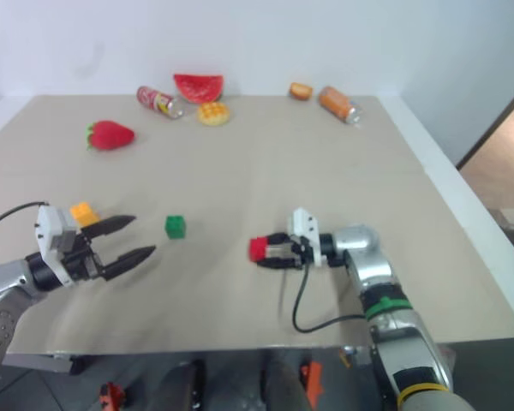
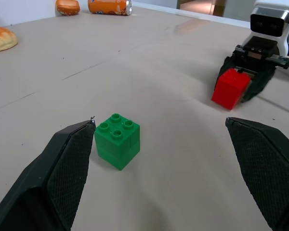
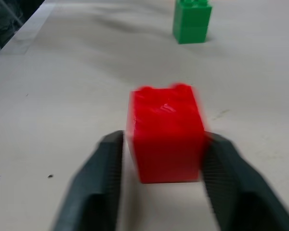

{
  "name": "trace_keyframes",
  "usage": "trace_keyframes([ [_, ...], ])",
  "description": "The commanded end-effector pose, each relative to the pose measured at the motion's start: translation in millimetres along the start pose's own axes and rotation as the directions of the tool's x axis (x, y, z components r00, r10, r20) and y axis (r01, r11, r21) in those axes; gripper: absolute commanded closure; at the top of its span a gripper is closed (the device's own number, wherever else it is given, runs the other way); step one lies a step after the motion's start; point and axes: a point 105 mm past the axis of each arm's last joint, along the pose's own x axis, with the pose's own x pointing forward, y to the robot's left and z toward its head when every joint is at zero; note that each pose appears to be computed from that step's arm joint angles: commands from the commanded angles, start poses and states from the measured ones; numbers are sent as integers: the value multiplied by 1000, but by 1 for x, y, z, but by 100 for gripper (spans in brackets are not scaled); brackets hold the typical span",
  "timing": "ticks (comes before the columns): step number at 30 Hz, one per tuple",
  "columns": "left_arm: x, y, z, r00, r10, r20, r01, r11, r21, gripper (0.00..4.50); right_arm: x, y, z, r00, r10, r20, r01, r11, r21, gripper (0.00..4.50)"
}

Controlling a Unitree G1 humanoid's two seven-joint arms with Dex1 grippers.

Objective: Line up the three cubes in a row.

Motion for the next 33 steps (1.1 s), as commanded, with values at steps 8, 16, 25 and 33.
trace_keyframes([
  [8, -4, 4, -19, 995, 47, -87, -43, 998, 45, 0, -21, -7, -4, 997, -41, -73, 42, 999, 13, 6],
  [16, -4, 8, -48, 979, 89, -181, -83, 996, 41, 0, -73, -38, 39, 981, -169, -97, 166, 985, -37, 6],
  [25, 29, 29, -51, 989, 54, -137, -50, 998, 31, 0, -56, -20, 98, 983, -145, 115, 148, 989, -20, 6],
  [33, 49, 38, -53, 992, 16, -128, -11, 999, 35, 0, -52, -4, 101, 976, -170, 138, 171, 985, 2, 6],
])
